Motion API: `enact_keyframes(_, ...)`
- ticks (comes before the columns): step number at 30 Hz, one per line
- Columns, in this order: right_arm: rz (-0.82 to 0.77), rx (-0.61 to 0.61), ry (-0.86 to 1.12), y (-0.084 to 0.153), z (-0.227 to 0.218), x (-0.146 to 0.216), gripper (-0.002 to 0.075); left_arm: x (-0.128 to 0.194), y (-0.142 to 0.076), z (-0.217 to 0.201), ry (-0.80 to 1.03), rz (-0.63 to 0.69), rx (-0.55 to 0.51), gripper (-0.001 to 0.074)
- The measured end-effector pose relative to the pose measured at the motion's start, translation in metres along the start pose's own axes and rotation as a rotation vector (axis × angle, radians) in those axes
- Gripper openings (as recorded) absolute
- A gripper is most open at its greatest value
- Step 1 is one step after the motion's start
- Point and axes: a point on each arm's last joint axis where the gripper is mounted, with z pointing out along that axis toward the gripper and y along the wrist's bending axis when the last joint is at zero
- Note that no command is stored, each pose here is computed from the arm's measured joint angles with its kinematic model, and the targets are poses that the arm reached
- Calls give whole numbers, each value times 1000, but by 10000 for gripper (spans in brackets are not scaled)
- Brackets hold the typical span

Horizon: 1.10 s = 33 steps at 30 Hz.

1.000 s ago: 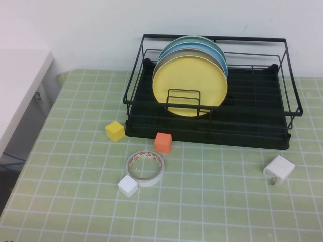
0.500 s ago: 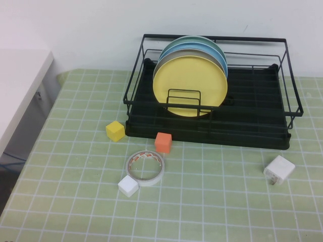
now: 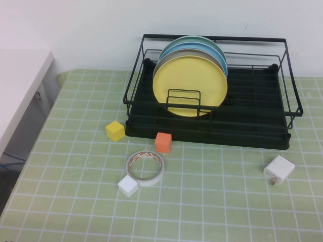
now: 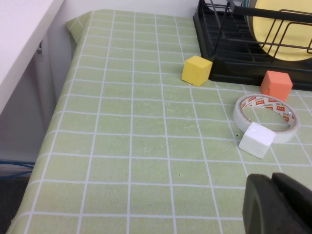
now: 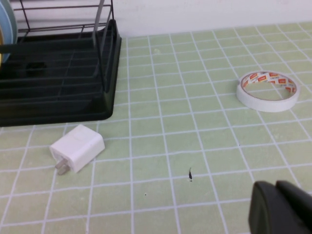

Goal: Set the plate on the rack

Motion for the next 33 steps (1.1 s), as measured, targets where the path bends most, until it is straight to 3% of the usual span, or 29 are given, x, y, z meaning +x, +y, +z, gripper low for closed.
enact_keyframes(9,-110,8,-4,-2,0,0,0,0,0,0,0,0,0,-1)
enact_keyframes(28,-119,4,-4,-2,0,-1,0,0,0,0,0,0,0,-1)
enact_keyframes(33,-119,4,-4,-2,0,-1,0,0,3,0,-7,-13,-53,-1)
